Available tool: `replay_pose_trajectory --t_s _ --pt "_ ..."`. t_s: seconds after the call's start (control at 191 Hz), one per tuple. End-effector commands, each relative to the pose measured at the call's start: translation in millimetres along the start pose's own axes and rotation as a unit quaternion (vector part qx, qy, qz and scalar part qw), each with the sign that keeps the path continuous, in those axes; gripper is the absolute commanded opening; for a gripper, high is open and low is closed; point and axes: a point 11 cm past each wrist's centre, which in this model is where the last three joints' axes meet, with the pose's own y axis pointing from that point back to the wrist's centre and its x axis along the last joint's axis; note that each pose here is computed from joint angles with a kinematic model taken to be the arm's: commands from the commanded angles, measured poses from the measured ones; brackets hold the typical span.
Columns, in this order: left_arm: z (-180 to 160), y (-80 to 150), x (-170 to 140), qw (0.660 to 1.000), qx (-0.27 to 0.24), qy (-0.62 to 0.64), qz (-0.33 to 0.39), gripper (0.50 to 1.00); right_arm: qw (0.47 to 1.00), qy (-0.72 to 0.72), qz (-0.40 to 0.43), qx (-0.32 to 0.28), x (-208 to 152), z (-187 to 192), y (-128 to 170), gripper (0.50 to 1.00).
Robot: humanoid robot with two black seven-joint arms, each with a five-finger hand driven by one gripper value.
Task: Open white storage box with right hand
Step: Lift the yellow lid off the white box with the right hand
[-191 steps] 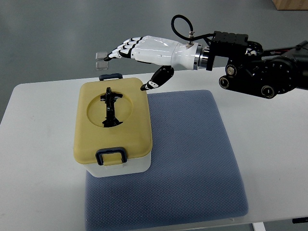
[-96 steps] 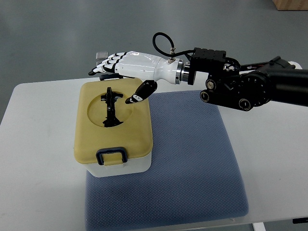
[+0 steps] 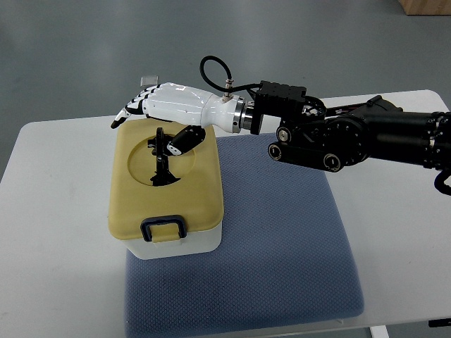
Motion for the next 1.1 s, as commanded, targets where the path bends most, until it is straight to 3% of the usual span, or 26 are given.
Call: replay_pose_trajectory --t_s 0.0,0.026,0.283,0.565,0.722,0.858,0.989,1.093 --pt "0 0 0 1.000 0.000 0.000 0.000 1.000 1.000 0.002 0.002 0.000 0 0 -2 0.541" --pt "0 0 0 1.000 0.000 0.000 0.000 1.000 1.000 0.002 0.002 0.001 -1 -1 -3 0.500" --pt "0 0 0 1.000 0.000 0.000 0.000 1.000 1.000 0.011 0.010 -0.004 13 2 -2 0.500" --pt "0 0 0 1.000 0.000 0.000 0.000 1.000 0.998 0.046 0.044 -0.008 81 1 4 0.500" --pt "0 0 1 1.000 0.000 0.000 0.001 1.000 0.997 0.056 0.051 -0.021 108 6 33 0.500" --pt "0 0 0 1.000 0.000 0.000 0.000 1.000 0.996 0.052 0.054 -0.048 121 19 74 0.500" --pt "0 0 -1 1.000 0.000 -0.001 -0.002 1.000 0.994 0.043 0.054 -0.080 122 32 116 0.500" --pt "0 0 -4 1.000 0.002 -0.002 -0.005 1.000 0.991 0.018 0.048 -0.122 102 50 156 0.500"
